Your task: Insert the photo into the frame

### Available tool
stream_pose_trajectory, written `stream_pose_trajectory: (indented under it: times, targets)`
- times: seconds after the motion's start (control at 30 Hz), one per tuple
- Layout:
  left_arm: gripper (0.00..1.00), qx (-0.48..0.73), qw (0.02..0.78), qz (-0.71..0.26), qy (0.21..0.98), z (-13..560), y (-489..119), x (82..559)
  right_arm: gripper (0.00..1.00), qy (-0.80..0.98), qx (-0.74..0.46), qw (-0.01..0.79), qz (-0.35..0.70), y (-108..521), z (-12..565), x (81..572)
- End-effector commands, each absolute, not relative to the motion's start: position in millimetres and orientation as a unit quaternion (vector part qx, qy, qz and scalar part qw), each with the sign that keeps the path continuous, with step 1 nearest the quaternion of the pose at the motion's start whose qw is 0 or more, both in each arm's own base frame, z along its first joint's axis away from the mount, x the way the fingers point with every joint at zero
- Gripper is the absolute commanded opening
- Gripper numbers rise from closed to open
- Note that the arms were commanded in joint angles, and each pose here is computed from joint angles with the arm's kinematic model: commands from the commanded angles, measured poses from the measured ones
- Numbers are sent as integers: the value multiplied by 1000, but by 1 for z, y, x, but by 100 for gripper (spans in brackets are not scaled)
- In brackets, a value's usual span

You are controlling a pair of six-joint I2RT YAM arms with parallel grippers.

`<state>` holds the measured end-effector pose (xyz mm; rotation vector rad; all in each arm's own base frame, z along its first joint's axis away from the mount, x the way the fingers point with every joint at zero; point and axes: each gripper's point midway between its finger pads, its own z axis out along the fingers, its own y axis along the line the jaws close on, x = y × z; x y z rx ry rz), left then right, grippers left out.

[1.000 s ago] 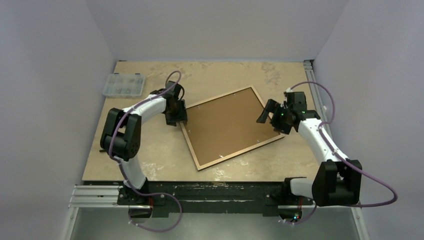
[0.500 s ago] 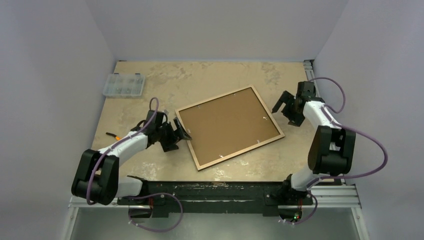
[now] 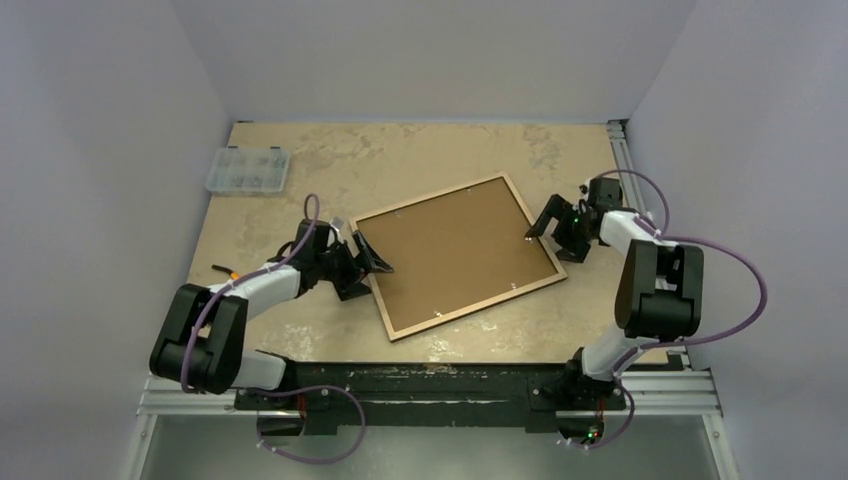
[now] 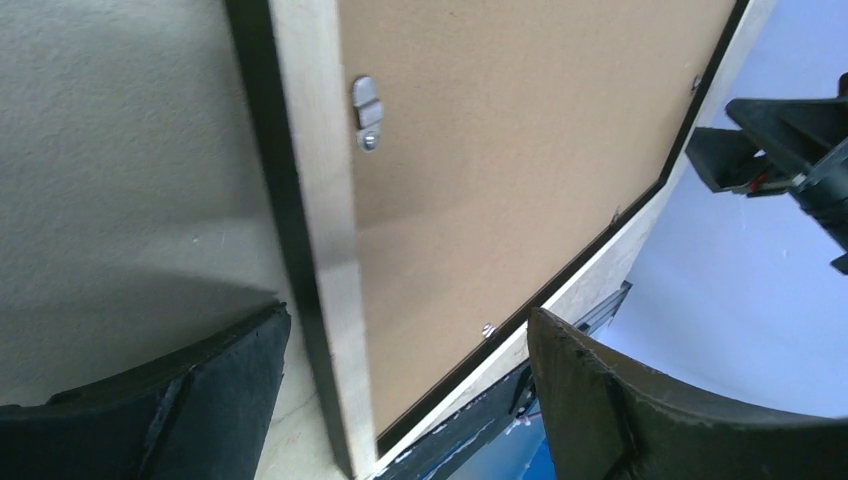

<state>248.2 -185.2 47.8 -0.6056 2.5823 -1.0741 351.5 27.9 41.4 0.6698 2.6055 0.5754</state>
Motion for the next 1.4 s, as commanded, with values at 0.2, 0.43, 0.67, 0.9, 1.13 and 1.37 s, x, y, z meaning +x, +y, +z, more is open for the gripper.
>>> stream_pose_trajectory:
  times: [0.2, 0.43, 0.67, 0.9, 1.13, 1.37]
  targets:
    - [87, -204, 125, -279, 930, 31, -167, 229, 97, 926, 194, 120, 302, 92, 45, 251]
    - [88, -212, 118, -151, 958, 27, -134, 194, 98, 912, 201, 98, 342, 123, 60, 203]
    - [88, -228, 154, -82, 958, 45, -104, 193, 98, 946, 168, 177, 216, 82, 75, 235]
    - [88, -223, 160, -80, 958, 52, -104, 201, 98, 954, 140, 203, 168, 66, 81, 271]
    - [88, -214, 145, -88, 962, 40, -110, 202, 98, 971, 89, 176, 134, 81, 59, 264]
    - [87, -212, 135, -89, 964, 32, -112, 201, 92, 983, 43, 152, 92, 98, 43, 254]
